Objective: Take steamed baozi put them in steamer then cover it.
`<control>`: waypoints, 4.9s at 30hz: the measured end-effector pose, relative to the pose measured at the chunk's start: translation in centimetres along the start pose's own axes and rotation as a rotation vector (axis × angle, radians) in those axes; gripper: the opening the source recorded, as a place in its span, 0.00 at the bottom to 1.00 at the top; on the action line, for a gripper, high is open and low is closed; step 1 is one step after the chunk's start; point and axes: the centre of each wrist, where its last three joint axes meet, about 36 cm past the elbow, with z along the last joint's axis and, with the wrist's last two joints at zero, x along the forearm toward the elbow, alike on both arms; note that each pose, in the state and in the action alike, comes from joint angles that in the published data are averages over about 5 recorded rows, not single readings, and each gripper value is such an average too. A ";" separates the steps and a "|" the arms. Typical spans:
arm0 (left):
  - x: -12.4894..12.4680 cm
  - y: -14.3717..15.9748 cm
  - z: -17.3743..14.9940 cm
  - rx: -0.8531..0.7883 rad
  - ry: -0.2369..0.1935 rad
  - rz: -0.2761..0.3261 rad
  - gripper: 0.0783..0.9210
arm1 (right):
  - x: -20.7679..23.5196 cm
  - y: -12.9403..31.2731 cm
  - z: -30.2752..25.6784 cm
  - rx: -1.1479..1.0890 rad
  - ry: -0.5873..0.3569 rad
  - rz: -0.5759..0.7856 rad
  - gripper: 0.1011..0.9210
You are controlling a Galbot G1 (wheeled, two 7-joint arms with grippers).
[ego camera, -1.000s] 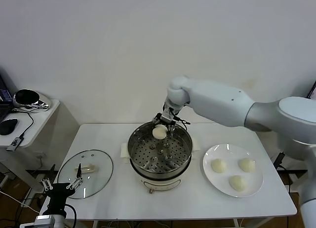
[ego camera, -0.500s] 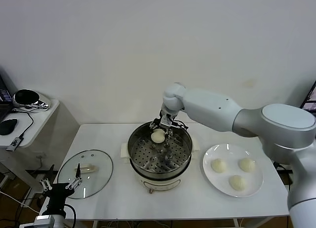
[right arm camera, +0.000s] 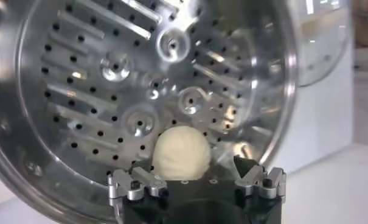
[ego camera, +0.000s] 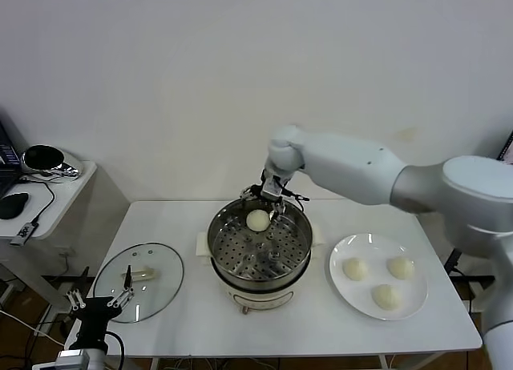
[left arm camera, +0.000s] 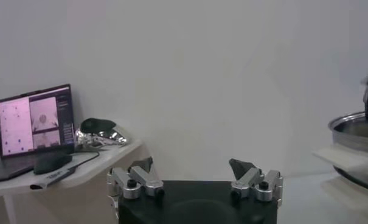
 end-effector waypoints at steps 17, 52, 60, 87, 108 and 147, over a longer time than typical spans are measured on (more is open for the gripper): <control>-0.6 -0.2 -0.4 -0.009 -0.022 0.032 0.88 | 8.7 18.4 0.8 -0.679 0.187 -0.030 0.88; 0.0 0.5 0.7 -0.045 -0.004 0.008 0.88 | -7.7 29.7 3.0 -0.930 0.139 -0.154 0.88; -0.1 0.6 1.0 -0.045 -0.001 0.008 0.88 | -9.9 29.1 3.0 -0.936 0.131 -0.154 0.88; 0.0 0.8 1.7 -0.040 0.012 -0.001 0.88 | -10.3 28.4 3.3 -0.956 0.157 -0.158 0.64; -1.3 0.0 1.5 -0.025 -0.004 0.038 0.88 | 8.4 17.6 1.7 -0.901 0.148 0.065 0.66; -1.4 0.0 1.5 -0.014 -0.015 0.002 0.88 | -6.8 -5.4 -10.8 -0.954 0.032 -0.026 0.67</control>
